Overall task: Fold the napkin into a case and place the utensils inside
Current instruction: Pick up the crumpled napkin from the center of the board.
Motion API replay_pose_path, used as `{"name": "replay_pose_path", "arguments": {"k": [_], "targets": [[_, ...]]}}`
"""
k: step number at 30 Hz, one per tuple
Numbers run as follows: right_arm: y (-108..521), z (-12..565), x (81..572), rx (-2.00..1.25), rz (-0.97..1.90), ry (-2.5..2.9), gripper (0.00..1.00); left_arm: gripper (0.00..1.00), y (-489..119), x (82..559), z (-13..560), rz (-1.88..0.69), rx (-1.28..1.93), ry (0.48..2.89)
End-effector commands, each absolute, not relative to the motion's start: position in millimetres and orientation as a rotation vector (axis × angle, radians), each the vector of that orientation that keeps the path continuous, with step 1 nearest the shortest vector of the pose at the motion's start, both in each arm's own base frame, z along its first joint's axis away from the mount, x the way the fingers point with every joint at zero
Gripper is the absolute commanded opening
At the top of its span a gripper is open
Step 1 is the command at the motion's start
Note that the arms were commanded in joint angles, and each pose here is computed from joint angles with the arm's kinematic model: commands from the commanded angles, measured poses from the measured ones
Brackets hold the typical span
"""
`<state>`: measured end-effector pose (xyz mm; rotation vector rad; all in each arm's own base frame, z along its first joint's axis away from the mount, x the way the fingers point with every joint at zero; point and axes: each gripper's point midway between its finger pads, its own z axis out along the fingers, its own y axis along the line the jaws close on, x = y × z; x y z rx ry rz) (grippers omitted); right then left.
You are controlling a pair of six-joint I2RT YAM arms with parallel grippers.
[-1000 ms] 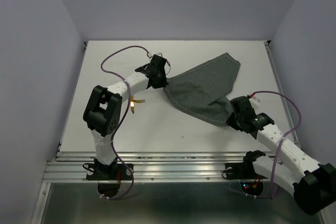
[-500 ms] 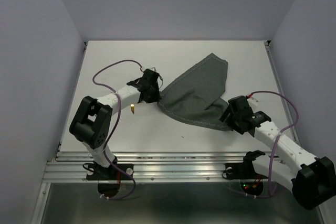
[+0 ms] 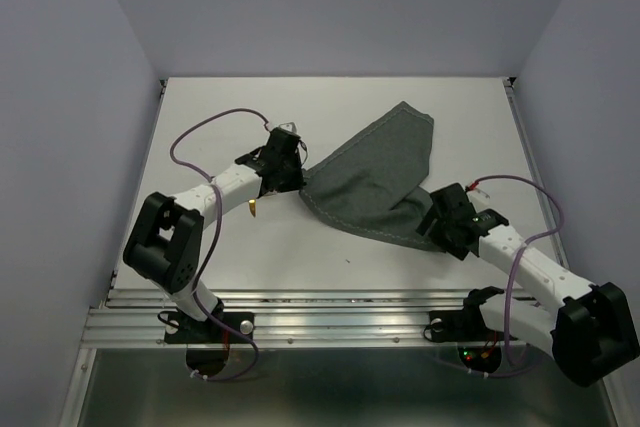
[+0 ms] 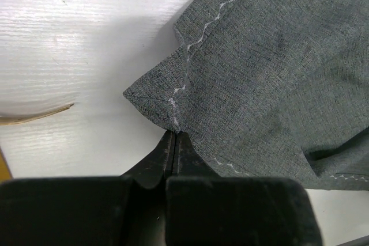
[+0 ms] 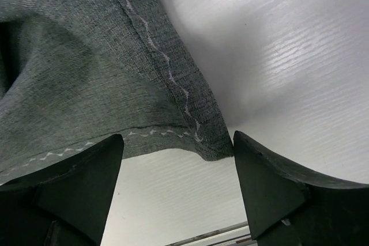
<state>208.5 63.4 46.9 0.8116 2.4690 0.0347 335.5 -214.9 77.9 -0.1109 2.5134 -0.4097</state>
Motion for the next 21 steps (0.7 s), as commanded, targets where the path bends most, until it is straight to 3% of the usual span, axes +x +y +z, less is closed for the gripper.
{"name": "replay_pose_path", "arguments": {"k": [1, 10, 17, 21], "targets": [[60, 39, 207, 0.834, 0.009, 2.464, 0.81, 0.00, -202, 344, 103, -0.354, -0.093, 2.422], [75, 29, 207, 0.738, 0.083, 2.542, 0.71, 0.00, -190, 357, 106, -0.311, -0.021, 2.416], [80, 26, 207, 0.740, 0.113, 2.551, 0.52, 0.00, -188, 354, 100, -0.300, -0.019, 2.428], [85, 19, 208, 0.736, 0.130, 2.573, 0.48, 0.00, -190, 354, 99, -0.313, -0.017, 2.435]]}}
